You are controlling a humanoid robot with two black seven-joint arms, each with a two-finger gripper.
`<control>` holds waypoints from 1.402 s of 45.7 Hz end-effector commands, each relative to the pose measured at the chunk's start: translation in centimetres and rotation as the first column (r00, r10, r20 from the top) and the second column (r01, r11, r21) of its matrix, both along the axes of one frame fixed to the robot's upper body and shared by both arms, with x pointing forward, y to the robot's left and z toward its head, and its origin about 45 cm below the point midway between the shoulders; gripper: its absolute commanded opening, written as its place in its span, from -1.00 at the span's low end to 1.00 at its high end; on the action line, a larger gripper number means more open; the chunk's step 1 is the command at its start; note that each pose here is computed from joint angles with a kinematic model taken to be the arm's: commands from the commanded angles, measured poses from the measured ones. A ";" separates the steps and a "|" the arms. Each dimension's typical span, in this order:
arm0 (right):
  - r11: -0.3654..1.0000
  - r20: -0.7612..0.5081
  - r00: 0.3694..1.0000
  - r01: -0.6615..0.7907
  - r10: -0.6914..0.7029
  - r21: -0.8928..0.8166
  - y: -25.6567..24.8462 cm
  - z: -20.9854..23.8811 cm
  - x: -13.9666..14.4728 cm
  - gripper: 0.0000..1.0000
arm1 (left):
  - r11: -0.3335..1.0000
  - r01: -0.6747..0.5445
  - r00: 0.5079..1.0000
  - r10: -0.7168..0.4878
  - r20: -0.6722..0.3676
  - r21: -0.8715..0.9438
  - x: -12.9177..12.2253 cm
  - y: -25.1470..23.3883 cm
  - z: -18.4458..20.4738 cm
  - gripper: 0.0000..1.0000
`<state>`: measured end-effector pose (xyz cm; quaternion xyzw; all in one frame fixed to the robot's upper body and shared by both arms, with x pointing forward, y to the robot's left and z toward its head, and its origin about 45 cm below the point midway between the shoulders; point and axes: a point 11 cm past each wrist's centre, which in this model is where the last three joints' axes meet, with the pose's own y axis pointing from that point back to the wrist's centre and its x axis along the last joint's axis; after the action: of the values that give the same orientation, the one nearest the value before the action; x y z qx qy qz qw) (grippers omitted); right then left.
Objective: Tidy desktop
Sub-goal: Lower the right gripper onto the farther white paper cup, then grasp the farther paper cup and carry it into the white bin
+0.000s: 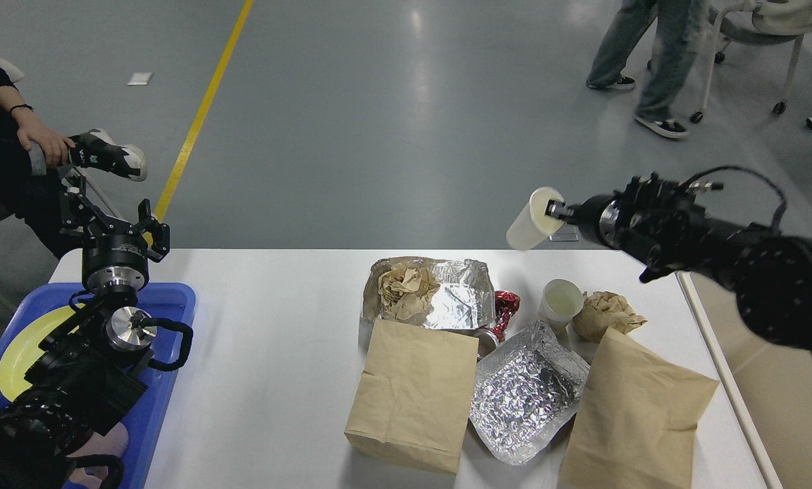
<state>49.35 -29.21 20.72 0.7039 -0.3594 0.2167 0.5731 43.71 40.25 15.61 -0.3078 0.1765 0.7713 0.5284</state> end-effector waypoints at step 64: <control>0.773 0.076 0.836 0.534 -0.544 -0.343 -31.8 -9.4 -22.0 1.00 | 1.000 0.000 1.000 0.000 0.000 0.000 0.0 0.0 0.0 0.93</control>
<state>28.52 -60.99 12.47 0.4762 -0.4771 0.0808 0.7342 43.71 40.25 15.61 -0.3078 0.1765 0.7713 0.5284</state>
